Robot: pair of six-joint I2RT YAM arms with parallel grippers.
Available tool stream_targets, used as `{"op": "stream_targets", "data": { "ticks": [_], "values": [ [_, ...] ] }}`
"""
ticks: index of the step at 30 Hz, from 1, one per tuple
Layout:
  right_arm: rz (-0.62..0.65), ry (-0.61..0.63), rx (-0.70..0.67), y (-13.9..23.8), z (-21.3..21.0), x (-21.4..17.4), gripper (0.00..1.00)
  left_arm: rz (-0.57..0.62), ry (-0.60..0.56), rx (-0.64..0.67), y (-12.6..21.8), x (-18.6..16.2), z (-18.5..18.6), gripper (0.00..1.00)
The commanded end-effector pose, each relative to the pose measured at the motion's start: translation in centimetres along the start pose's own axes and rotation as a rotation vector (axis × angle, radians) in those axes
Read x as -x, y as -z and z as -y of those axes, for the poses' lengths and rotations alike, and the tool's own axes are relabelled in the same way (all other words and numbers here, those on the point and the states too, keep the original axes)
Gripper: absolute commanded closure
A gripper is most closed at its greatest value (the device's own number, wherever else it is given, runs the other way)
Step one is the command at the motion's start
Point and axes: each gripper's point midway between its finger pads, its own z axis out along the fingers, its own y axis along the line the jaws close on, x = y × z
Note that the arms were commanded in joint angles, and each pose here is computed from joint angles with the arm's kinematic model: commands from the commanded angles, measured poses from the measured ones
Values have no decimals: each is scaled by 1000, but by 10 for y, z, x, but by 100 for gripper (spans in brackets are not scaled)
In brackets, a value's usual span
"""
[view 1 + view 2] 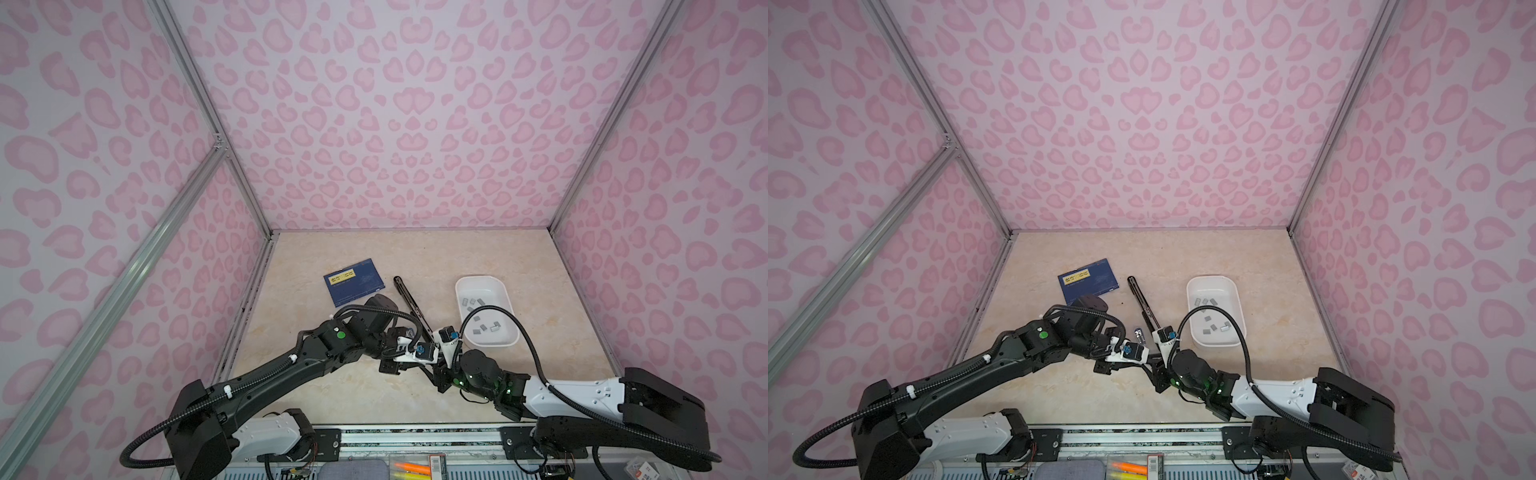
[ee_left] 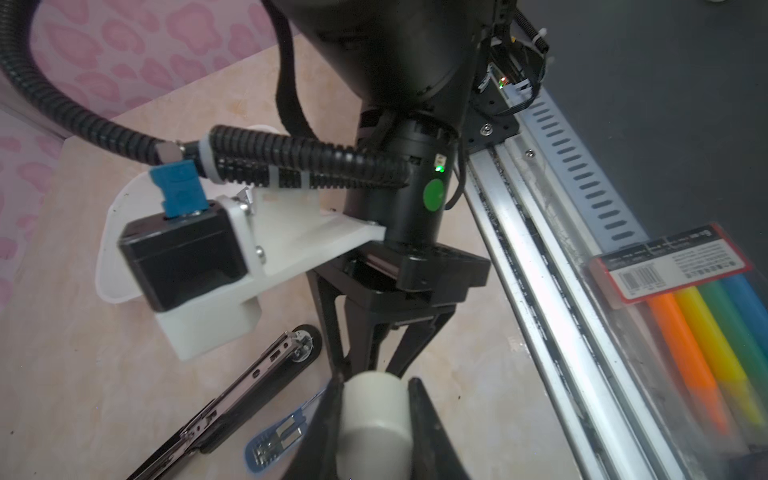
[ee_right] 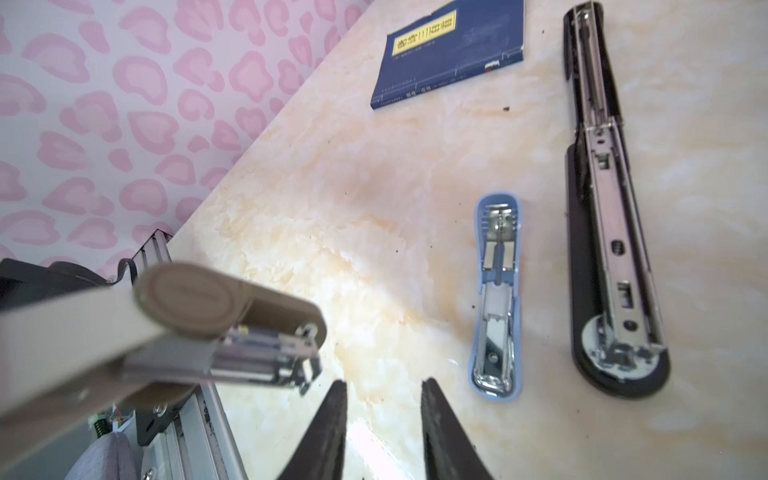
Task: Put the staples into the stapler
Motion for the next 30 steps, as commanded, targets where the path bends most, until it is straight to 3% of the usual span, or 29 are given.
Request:
{"op": "stream_targets", "data": {
  "ticks": [1,7,12,22,26,30],
  "values": [
    [77,43,52,4,-20,16,68,91,-27,-66,4,15,14,96],
    [109,82,78,7,-36,22,68,130,-55,-77,9,23,19,96],
    [156,96,55,20,-25,22,66,136,-59,-47,12,22,16,96],
    [273,367,186,69,-51,22,31,201,-64,-52,24,32,16,96],
    [281,462,289,78,-76,16,25,218,-71,-68,24,35,20,96],
    [284,509,294,77,-86,18,23,226,-67,-88,23,36,22,96]
  ]
}}
